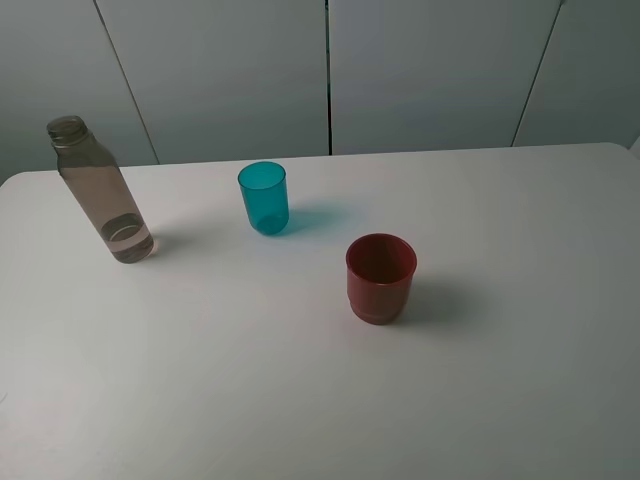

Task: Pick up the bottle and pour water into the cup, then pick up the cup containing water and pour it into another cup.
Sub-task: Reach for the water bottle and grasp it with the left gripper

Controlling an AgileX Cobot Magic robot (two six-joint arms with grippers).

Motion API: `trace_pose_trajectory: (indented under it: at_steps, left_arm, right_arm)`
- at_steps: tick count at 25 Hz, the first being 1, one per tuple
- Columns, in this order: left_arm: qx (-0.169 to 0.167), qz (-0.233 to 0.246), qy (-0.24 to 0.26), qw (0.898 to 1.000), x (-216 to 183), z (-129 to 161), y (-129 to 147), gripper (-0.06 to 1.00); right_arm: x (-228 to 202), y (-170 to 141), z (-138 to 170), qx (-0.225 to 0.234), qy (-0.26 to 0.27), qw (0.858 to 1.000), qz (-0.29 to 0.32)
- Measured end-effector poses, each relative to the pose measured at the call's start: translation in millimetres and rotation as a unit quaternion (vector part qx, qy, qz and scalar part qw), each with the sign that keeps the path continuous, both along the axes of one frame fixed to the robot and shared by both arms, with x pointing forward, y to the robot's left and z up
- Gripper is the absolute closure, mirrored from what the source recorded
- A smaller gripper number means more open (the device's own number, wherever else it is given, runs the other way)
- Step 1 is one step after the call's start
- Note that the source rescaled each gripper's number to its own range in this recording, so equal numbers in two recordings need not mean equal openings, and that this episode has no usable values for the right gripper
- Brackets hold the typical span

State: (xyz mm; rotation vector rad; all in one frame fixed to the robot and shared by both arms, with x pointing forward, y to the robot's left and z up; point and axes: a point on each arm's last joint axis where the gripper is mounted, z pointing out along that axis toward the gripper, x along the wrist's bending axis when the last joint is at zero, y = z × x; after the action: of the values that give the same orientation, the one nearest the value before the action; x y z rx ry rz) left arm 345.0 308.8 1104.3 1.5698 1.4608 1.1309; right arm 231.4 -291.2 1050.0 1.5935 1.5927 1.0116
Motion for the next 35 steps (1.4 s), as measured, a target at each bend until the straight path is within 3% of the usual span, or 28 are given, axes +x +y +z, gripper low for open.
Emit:
trace_pose_trajectory:
  at_steps: [7,16,26,35]
  left_arm:
    - [0.013,-0.008,0.008,1.000,43,-11,2,-0.05]
    - [0.021,-0.014,-0.044,0.999,60,-58,2,-0.05]
    - [0.036,-0.026,-0.012,0.999,87,-88,3,-0.05]
    - [0.054,-0.050,-0.022,0.997,113,-108,1,-0.05]
  right_arm:
    - [0,0,0,0.002,0.000,1.000,-0.001]
    - [0,0,0,0.000,0.000,1.000,0.000]
    - [0,0,0,0.000,0.000,1.000,0.000]
    - [0,0,0,0.000,0.000,1.000,0.000]
